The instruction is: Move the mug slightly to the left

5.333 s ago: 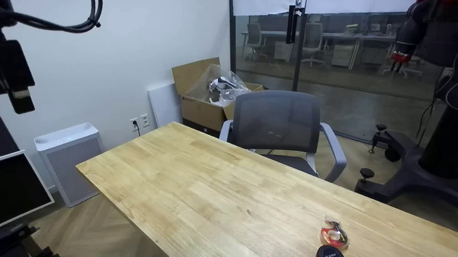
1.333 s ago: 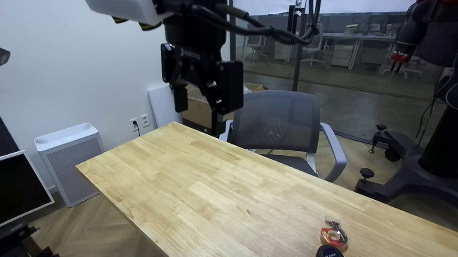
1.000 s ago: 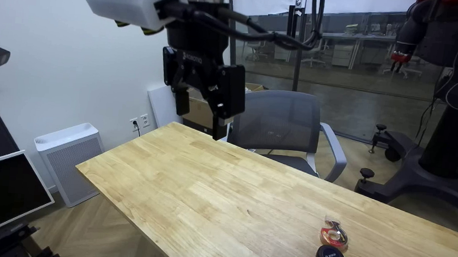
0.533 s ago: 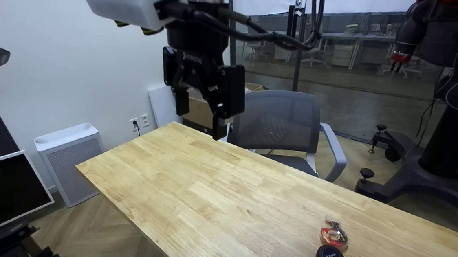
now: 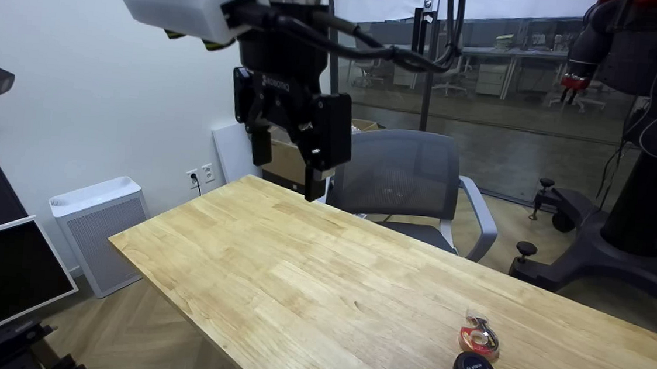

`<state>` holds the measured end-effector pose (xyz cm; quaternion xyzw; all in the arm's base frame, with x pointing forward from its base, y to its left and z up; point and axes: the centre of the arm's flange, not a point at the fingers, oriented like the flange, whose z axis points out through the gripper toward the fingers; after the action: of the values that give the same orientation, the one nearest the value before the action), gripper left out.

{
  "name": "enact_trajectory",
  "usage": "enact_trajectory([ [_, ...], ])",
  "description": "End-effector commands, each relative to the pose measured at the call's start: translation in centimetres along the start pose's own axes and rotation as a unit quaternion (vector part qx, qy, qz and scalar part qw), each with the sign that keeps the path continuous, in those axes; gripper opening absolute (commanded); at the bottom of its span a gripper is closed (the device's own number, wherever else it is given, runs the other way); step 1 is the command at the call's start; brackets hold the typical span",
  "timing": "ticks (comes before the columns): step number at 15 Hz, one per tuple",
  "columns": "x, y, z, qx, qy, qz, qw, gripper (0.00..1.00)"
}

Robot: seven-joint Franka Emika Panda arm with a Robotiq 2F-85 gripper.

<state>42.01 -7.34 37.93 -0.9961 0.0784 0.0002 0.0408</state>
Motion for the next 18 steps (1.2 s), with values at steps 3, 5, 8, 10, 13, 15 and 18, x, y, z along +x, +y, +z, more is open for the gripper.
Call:
enact_trajectory([
  [3, 1.3, -0.1, 2.3, -0.009, -0.009, 0.008, 0.9999, 1.00],
  [5, 2.0, 0.5, 4.0, -0.015, -0.013, 0.013, 0.9997, 1.00],
  [8, 3.2, 2.2, 6.6, -0.023, -0.016, 0.018, 0.9994, 1.00],
  [10, 3.8, 3.5, 8.2, -0.030, -0.019, 0.027, 0.9990, 1.00],
  [13, 4.5, 5.8, 10.3, -0.044, -0.022, 0.041, 0.9980, 1.00],
  [15, 5.1, 7.0, 11.1, -0.046, -0.026, 0.055, 0.9971, 1.00],
  [18, 5.7, 8.4, 12.0, -0.044, -0.036, 0.082, 0.9950, 1.00],
])
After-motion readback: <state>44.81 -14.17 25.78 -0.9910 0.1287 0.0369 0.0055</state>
